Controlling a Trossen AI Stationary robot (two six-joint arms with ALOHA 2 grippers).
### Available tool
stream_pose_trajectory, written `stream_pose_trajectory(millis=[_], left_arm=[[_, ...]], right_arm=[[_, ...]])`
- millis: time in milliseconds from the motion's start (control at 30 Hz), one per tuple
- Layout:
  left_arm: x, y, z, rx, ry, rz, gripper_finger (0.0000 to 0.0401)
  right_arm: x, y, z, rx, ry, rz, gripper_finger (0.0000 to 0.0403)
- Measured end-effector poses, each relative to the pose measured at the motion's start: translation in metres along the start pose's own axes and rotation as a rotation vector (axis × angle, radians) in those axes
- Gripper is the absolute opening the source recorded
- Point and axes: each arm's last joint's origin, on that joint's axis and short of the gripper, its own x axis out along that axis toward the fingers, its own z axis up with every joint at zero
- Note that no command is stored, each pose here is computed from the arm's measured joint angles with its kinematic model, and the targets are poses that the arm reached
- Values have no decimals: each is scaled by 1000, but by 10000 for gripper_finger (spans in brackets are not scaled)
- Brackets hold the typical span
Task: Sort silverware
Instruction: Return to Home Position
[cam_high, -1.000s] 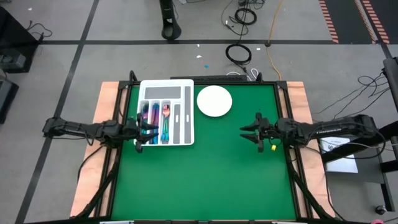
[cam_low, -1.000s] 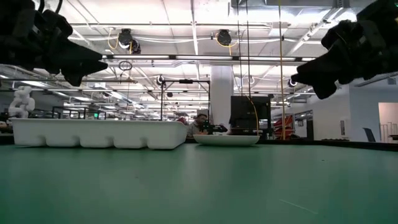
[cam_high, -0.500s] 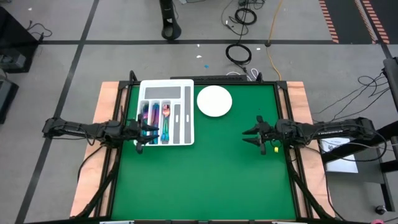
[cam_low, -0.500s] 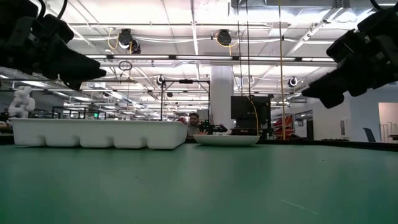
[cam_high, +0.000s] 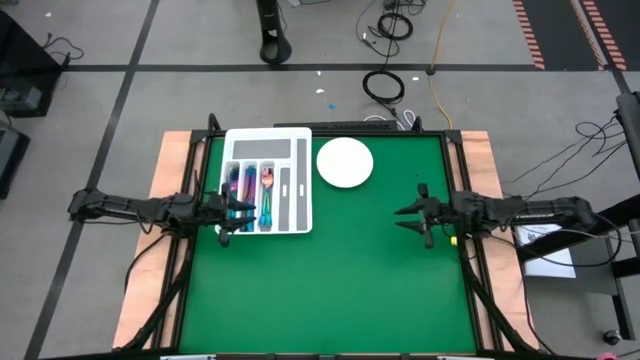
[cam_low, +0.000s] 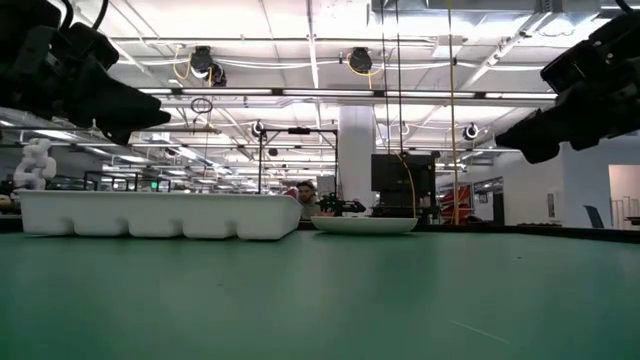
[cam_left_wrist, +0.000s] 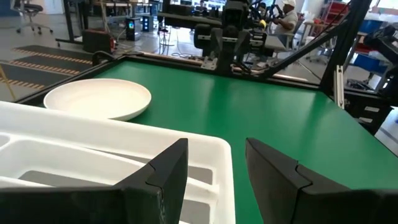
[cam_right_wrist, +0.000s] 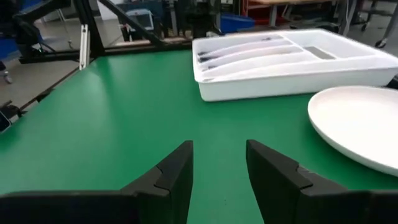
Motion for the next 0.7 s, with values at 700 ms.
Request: stream_pose_trajectory(millis=[700], left_arm=[[0,0,0,0,0,3,162]], right_arm=[[-2,0,3,137,-33,0,137]])
